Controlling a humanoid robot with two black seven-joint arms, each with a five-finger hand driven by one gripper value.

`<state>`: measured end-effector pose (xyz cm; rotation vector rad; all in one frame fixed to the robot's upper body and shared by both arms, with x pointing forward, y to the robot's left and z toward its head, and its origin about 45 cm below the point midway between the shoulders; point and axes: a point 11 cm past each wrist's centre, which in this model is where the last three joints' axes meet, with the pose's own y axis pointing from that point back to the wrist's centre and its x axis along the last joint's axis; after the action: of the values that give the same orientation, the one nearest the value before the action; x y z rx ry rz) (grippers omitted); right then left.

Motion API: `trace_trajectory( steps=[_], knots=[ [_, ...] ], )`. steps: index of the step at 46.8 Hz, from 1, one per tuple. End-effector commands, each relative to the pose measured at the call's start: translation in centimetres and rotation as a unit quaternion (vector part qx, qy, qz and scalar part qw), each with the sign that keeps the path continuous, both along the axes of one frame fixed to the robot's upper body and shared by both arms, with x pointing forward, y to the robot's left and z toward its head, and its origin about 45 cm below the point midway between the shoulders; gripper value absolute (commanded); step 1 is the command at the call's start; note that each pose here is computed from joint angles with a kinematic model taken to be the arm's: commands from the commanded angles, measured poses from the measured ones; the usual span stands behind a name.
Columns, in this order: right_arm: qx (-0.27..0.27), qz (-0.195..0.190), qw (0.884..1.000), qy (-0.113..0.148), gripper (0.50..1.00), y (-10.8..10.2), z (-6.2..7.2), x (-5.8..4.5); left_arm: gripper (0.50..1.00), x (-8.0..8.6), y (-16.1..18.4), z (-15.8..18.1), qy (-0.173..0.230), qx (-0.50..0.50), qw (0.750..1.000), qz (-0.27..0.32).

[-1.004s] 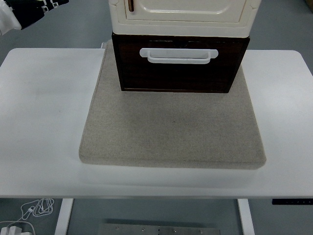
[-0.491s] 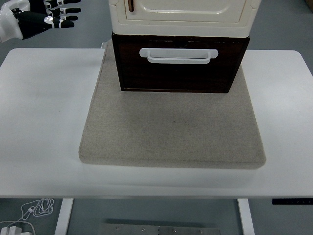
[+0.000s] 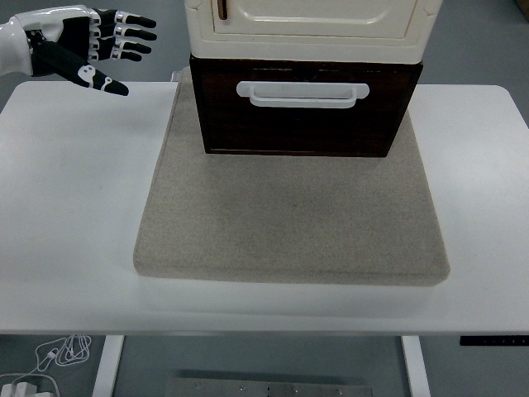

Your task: Open the drawer under the combination cabinet

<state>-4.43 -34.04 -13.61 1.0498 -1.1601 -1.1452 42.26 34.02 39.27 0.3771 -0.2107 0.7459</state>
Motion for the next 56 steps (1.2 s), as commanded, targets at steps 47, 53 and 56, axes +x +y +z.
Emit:
trace_trajectory(
  steps=[47,53,56],
  knots=[
    [0.0,0.0,1.0,0.0,0.928,0.0,0.0,0.0,1.0,1.6,-17.6,2.6,-0.088,0.185,0.968,-0.141],
    [0.0,-0.001,1.0,-0.001,0.928,0.0,0.0,0.0,1.0,1.6,-19.6,2.8,-0.09,0.196,0.965,-0.148],
    [0.0,0.0,1.0,0.0,0.928,0.0,0.0,0.0,1.0,1.5,-20.6,2.5,-0.086,0.204,0.963,-0.153]
  ],
)
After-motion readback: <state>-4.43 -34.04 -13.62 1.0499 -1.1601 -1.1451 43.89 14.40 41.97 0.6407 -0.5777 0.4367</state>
